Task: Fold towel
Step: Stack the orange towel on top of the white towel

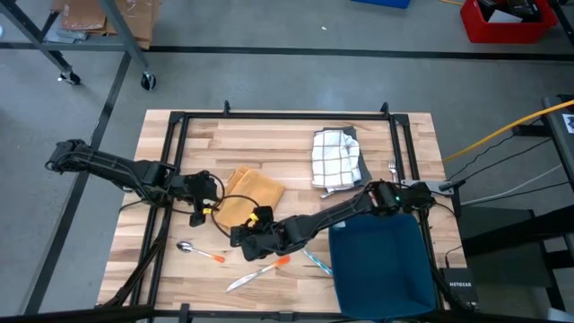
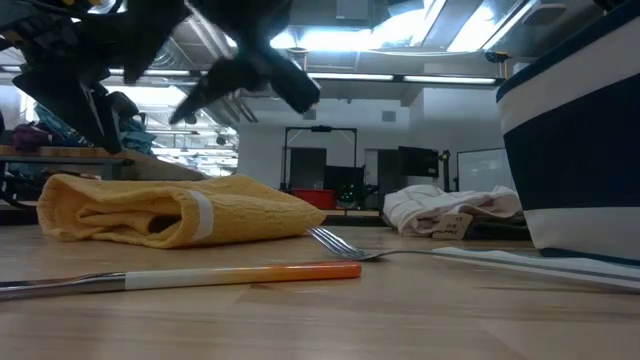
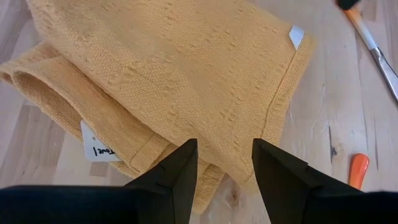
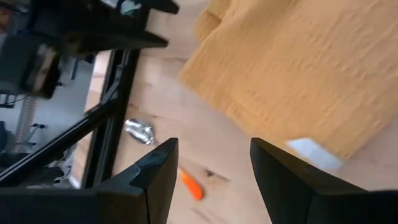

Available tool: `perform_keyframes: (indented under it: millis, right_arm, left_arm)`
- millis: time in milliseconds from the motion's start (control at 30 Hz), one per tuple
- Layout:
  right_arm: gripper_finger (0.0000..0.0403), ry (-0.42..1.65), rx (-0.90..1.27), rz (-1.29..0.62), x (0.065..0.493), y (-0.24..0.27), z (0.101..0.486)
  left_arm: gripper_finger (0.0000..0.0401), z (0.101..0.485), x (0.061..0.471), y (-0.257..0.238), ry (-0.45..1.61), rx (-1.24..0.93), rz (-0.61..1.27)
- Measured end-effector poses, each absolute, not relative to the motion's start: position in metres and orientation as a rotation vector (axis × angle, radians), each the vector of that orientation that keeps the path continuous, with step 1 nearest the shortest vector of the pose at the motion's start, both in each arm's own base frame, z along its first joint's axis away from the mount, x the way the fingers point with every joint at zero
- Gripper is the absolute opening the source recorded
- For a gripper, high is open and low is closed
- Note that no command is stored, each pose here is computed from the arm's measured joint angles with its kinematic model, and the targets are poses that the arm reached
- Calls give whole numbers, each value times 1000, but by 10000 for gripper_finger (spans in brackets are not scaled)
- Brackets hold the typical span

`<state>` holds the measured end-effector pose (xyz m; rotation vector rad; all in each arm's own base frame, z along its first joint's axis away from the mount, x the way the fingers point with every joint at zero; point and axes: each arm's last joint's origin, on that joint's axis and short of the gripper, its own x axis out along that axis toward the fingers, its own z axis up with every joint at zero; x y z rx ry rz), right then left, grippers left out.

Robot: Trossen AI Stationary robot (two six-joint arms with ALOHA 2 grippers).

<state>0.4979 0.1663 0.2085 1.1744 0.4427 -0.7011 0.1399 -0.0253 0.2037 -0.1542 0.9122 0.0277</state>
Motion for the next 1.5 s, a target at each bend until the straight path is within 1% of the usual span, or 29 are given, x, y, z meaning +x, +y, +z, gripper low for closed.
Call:
perform_keyframes:
  millis: [200,433,633,800,1000,1333,1500]
  right_arm:
    - [205,440,1173,-731,501,153,202]
    - [205,390,1187,-718,503,154,204]
    - [205,391,1183,-718,503,154,204]
    - [205,426,1079,-698,505,148,204]
    - [205,436,1041,-696,507,140,204]
    - [205,486,864,-661,510,128,203]
    - [205,485,859,-665,511,124,203]
  left_arm:
    - [145,203,138,-25,932,-167,39]
    - [145,202,137,-25,948,-162,41]
    - [145,202,137,-25,947,-162,41]
    - [145,202,137,-25,944,-162,40]
    - [145,203,139,-25,929,-158,34]
    - [145,203,139,-25,926,-159,52]
    - [145,203,138,-25,929,-171,59]
